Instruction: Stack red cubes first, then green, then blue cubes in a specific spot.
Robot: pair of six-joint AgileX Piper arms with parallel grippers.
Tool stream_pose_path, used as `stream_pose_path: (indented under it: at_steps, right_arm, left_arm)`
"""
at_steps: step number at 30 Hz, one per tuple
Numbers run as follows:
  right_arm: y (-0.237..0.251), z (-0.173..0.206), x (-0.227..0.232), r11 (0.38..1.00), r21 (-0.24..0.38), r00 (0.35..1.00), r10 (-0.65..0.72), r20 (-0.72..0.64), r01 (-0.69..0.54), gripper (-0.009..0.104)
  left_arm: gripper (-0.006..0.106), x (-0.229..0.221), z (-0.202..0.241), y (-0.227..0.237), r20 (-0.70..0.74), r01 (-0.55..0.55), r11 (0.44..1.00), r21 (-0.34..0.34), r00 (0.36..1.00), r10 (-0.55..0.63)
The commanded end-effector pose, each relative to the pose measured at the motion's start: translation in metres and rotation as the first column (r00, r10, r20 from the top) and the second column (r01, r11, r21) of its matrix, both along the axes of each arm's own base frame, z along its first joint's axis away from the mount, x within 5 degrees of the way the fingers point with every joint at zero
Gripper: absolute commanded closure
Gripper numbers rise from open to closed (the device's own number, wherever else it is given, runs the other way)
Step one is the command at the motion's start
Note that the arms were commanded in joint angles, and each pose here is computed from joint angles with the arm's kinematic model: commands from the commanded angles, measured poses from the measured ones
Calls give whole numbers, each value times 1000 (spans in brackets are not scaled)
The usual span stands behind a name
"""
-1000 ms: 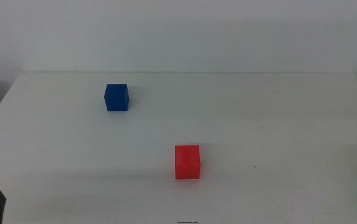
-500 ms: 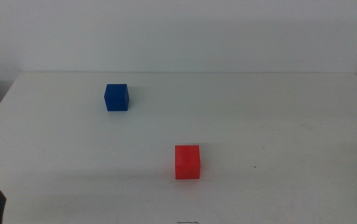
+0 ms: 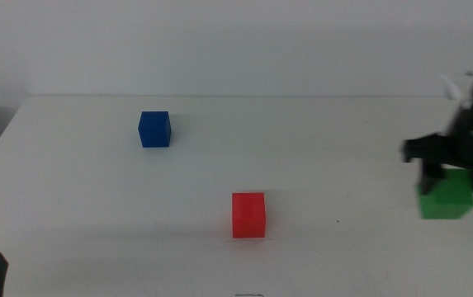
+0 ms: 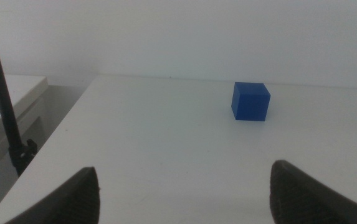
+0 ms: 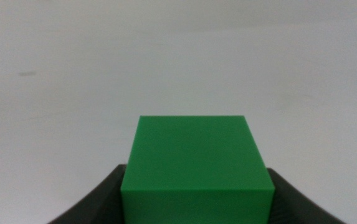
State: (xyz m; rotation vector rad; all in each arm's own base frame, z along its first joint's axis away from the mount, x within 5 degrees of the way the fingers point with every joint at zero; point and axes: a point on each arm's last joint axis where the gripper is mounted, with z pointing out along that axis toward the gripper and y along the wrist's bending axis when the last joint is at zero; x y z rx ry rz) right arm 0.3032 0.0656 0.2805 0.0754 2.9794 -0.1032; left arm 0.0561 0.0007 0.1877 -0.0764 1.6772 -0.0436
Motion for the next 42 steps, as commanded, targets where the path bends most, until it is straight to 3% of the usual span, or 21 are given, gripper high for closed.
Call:
stream_pose_path:
  at_steps: [1, 8, 14, 21, 29, 42]
  right_arm:
    - [22, 23, -12, 1000, 7, 1000, 25, 4, -25, 96]
    - [87, 34, 2, 992, 60, 992, 108, 61, -111, 96]
    - [144, 37, 20, 976, 165, 988, 126, 85, -138, 96]
    - [186, 38, 25, 967, 216, 987, 113, 117, -136, 96]
    - [215, 23, 21, 962, 222, 986, 142, 90, -159, 96]
    - [221, 6, 25, 971, 195, 990, 131, 60, -140, 96]
  left_arm:
    - [7, -1, 9, 0, 100, 0, 1000, -24, 995, 3]
    - [7, -1, 9, 0, 100, 0, 1000, -24, 995, 3]
    - [7, -1, 9, 0, 100, 0, 1000, -24, 995, 3]
    - [7, -1, 9, 0, 100, 0, 1000, -24, 995, 3]
    - [7, -1, 9, 0, 100, 0, 1000, -24, 995, 3]
    - [7, -1, 9, 0, 100, 0, 1000, -24, 995, 3]
